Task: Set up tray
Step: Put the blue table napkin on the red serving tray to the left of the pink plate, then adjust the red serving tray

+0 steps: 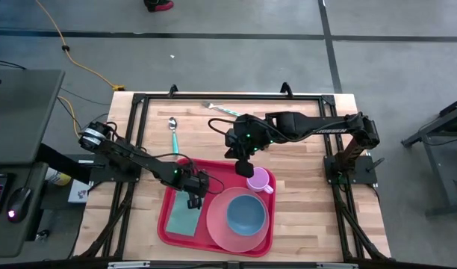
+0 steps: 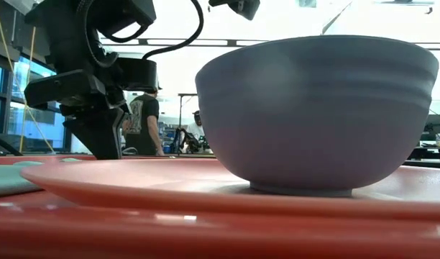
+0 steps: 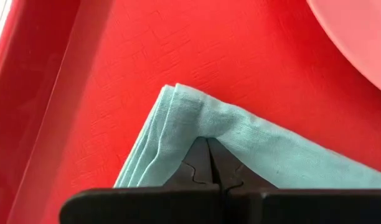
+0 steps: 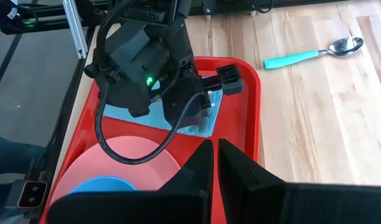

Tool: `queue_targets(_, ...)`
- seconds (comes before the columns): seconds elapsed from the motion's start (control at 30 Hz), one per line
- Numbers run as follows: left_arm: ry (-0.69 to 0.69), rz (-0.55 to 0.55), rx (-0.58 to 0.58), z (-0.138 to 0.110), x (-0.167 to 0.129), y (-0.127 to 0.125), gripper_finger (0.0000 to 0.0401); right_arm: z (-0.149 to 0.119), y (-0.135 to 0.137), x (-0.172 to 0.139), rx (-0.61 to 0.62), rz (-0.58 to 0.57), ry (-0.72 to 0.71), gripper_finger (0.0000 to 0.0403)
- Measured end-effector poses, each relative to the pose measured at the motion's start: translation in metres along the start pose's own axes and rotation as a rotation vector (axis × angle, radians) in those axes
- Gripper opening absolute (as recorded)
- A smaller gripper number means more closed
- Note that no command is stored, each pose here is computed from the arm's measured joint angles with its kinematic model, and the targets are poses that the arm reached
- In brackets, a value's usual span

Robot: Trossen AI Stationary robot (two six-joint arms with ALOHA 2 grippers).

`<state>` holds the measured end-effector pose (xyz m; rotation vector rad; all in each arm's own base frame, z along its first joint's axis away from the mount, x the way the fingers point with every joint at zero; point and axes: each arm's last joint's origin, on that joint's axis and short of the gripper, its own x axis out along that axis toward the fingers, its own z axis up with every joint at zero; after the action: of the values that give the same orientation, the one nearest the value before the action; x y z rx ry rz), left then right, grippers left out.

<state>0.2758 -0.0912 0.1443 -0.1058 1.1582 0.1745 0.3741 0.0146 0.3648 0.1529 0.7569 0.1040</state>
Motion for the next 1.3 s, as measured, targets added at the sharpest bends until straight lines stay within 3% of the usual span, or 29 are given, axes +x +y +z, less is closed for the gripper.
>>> queue_targets(0.53,-0.045,0.044,-0.012,0.003,-0.002,0.001,0.0031,-0.001,0.000,0.000,0.001,0.001,0.009,0.0000)
queue_targets(0.93,-0.084,0.084,0.020,0.025,-0.011,0.008,0.0026,-0.002,0.000,0.000,0.003,0.006,0.017,0.0000)
queue_targets(1.17,-0.002,0.189,0.060,0.045,-0.028,0.028,0.0025,-0.003,0.000,0.000,-0.004,-0.006,0.032,0.0000)
queue_targets(1.3,-0.015,0.320,0.086,0.058,-0.060,0.036,0.0024,-0.007,-0.001,-0.008,-0.003,-0.061,0.067,0.0000)
